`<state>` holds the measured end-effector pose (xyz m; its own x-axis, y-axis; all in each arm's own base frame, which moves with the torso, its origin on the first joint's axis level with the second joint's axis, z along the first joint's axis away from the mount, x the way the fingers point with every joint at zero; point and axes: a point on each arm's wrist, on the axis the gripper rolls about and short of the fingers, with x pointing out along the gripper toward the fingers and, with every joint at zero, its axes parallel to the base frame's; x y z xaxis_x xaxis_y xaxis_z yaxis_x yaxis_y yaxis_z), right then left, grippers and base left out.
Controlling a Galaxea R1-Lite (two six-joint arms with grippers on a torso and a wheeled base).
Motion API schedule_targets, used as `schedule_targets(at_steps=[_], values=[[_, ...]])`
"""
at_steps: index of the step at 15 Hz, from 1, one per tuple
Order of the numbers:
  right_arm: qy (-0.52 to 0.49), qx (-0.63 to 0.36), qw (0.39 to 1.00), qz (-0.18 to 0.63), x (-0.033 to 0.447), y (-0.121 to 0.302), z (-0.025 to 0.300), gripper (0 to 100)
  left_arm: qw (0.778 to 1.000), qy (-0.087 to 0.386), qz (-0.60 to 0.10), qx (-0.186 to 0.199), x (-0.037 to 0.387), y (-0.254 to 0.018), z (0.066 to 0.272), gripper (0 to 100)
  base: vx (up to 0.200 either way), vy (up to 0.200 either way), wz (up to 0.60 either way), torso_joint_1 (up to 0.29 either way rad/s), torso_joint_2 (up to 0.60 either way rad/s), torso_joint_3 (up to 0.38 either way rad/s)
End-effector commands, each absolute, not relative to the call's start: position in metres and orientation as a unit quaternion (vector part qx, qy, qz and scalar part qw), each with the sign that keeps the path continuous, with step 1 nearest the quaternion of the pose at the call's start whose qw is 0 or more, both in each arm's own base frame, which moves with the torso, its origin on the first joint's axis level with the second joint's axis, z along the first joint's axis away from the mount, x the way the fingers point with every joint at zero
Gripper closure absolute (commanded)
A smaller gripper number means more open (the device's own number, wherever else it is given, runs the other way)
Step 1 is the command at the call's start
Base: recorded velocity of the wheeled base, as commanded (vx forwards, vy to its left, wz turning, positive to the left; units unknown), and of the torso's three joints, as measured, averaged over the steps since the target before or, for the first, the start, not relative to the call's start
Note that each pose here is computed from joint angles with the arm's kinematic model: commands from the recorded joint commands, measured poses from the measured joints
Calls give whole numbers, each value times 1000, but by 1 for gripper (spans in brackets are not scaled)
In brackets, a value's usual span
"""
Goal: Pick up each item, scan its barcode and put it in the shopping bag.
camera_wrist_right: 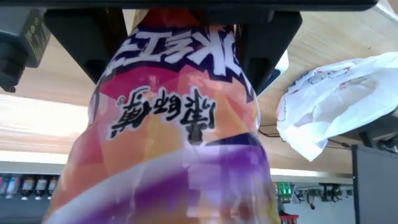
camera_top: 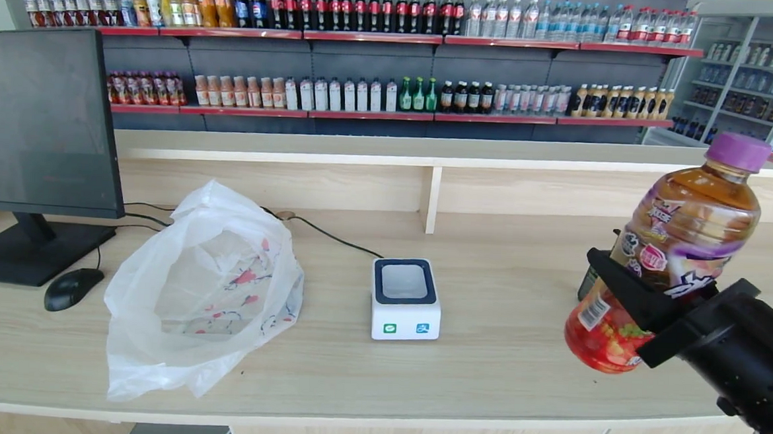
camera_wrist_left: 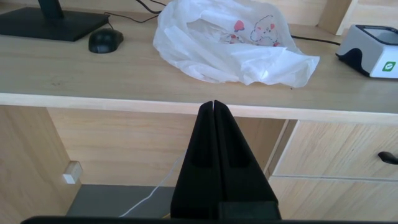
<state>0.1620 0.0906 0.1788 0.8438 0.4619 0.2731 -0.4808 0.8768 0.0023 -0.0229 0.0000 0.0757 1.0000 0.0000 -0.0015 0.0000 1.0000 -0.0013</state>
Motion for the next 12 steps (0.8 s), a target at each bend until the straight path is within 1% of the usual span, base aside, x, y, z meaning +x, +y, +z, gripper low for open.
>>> schedule_targets(at_steps=[1, 2, 4, 6, 7, 9, 10, 12], values=[[-136, 36, 948, 286, 157, 101, 180, 100, 1000, 1, 0, -1, -23, 0, 76, 100, 0, 0, 0, 0, 0, 0], [-138, 39, 942, 302, 156, 105, 181, 100, 1000, 1, 0, -1, -23, 0, 76, 100, 0, 0, 0, 0, 0, 0], [-138, 78, 932, 326, 159, 114, 187, 100, 1000, 1, 0, -1, -23, 0, 76, 100, 0, 0, 0, 0, 0, 0], [-162, 145, 906, 362, 172, 129, 210, 100, 1000, 1, 0, -1, -23, 0, 76, 100, 0, 0, 0, 0, 0, 0], [-164, 161, 891, 393, 175, 134, 216, 100, 1000, 1, 0, -1, -23, 0, 76, 100, 0, 0, 0, 0, 0, 0], [-147, 174, 868, 440, 174, 135, 216, 100, 1000, 1, 0, -1, -23, 0, 76, 100, 0, 0, 0, 0, 0, 0], [-148, 184, 860, 452, 174, 136, 220, 100, 1000, 1, 0, -1, -23, 0, 76, 100, 0, 0, 0, 0, 0, 0], [-131, 234, 844, 465, 171, 134, 224, 100, 1000, 1, 0, -1, -23, 0, 76, 100, 0, 0, 0, 0, 0, 0]])
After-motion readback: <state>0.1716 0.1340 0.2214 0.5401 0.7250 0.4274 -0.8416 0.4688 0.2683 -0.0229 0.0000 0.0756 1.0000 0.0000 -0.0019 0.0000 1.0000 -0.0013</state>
